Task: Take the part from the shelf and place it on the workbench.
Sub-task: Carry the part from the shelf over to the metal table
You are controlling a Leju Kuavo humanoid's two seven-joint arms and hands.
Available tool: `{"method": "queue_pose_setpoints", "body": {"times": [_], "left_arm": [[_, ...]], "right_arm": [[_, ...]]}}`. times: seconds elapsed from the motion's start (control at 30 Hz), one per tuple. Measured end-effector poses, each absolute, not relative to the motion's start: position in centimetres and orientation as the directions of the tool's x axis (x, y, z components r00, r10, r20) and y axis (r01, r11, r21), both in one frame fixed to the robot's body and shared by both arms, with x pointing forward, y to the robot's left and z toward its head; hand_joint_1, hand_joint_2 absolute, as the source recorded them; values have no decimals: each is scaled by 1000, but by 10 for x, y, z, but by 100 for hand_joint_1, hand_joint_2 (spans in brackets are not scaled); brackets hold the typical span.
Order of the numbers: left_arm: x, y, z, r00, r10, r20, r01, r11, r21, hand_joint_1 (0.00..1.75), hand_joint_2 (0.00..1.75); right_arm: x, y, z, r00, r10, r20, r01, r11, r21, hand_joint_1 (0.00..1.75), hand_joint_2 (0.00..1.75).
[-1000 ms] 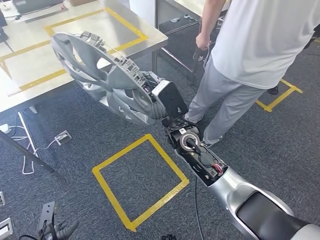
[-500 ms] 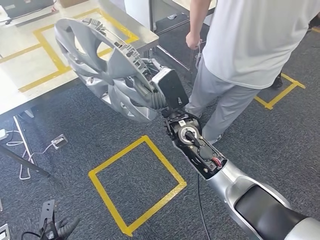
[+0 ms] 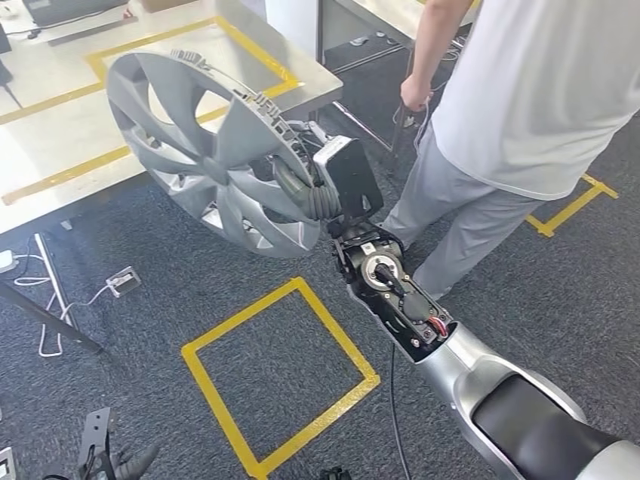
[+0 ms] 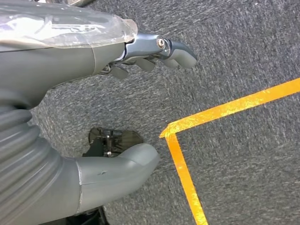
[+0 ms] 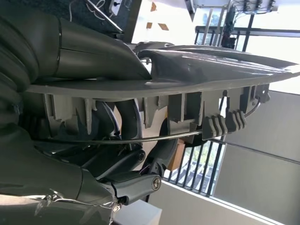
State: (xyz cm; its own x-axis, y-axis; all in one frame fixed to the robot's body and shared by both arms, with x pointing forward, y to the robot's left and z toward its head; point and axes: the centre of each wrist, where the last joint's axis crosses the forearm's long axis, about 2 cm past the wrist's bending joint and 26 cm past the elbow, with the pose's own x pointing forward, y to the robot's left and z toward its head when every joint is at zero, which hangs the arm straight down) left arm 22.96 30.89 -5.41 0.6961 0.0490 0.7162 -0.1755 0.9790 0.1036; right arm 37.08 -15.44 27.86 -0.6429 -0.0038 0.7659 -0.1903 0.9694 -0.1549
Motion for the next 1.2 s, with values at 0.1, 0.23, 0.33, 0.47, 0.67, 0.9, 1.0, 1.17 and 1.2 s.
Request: {"method": "queue_pose_setpoints", "body": {"times": [0.1,0.23,0.33,0.47,0.67,0.9,1.0,1.17,1.2], "left_arm": [[230,307,-54,695,49,717,-174,980,101,0,175],[232,307,-53,692,48,720,-173,980,101,0,175],[232,306,-53,691,50,721,-176,979,100,0,175],[230,306,-54,691,50,721,-176,979,100,0,175],[231,307,-54,691,50,721,-174,980,99,0,175],[229,307,-54,693,47,720,-170,980,99,0,175],[228,306,-55,695,48,717,-169,981,99,0,175],[229,304,-55,697,48,716,-163,982,92,0,175],[229,304,-55,697,49,716,-162,982,91,0,175]], "right_arm": [[372,-155,279,-666,25,745,-153,974,-169,175,175],[373,-155,284,-697,58,714,-109,976,-186,175,175],[374,-154,283,-664,28,747,-154,973,-173,175,175],[374,-154,282,-661,-7,750,-183,971,-152,175,175],[373,-153,281,-650,-30,759,-215,966,-146,175,175],[371,-153,279,-645,-36,763,-221,965,-141,175,175],[370,-153,276,-638,-35,769,-222,965,-140,175,175],[369,-153,278,-646,-39,762,-222,965,-138,175,175],[369,-153,279,-648,-40,760,-222,965,-138,175,175]]}}
